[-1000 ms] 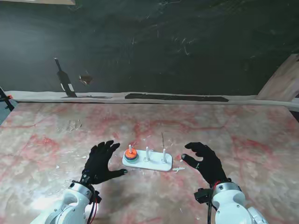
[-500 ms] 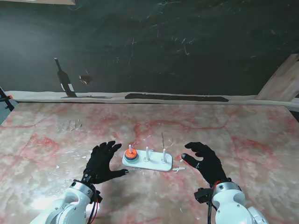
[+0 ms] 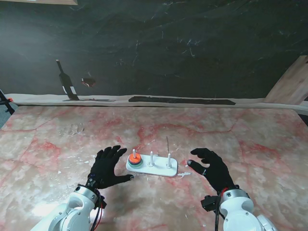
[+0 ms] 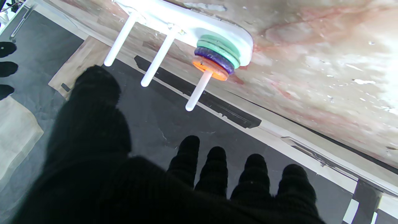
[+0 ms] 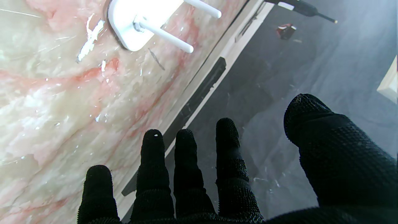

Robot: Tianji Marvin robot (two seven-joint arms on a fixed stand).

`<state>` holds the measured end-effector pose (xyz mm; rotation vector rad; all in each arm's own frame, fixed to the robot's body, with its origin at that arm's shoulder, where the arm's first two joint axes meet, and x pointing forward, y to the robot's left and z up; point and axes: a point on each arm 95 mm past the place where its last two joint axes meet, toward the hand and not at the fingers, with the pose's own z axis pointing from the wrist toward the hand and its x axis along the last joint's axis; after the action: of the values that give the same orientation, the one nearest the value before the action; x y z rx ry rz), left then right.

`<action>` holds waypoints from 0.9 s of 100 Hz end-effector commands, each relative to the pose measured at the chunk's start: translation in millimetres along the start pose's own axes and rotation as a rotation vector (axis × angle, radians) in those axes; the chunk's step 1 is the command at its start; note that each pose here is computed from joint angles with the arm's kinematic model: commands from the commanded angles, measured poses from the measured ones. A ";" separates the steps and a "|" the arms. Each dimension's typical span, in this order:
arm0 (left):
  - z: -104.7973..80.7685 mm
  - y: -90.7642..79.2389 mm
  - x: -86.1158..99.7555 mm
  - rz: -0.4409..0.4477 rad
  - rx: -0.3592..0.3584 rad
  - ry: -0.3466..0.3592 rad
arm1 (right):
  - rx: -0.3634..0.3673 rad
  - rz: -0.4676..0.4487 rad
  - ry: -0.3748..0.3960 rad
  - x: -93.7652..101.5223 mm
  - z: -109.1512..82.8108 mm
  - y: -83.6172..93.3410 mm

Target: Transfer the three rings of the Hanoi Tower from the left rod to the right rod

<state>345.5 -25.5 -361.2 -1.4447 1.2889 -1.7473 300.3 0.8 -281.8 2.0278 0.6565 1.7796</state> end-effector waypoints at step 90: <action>97.2 18.5 -59.0 0.092 -0.276 -0.031 | 0.034 0.016 -0.031 -5.4 2.9 1.3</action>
<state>447.7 -10.7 -409.1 -1.5317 1.6157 -1.5059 304.0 -4.7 -284.4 2.0748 0.6603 1.7572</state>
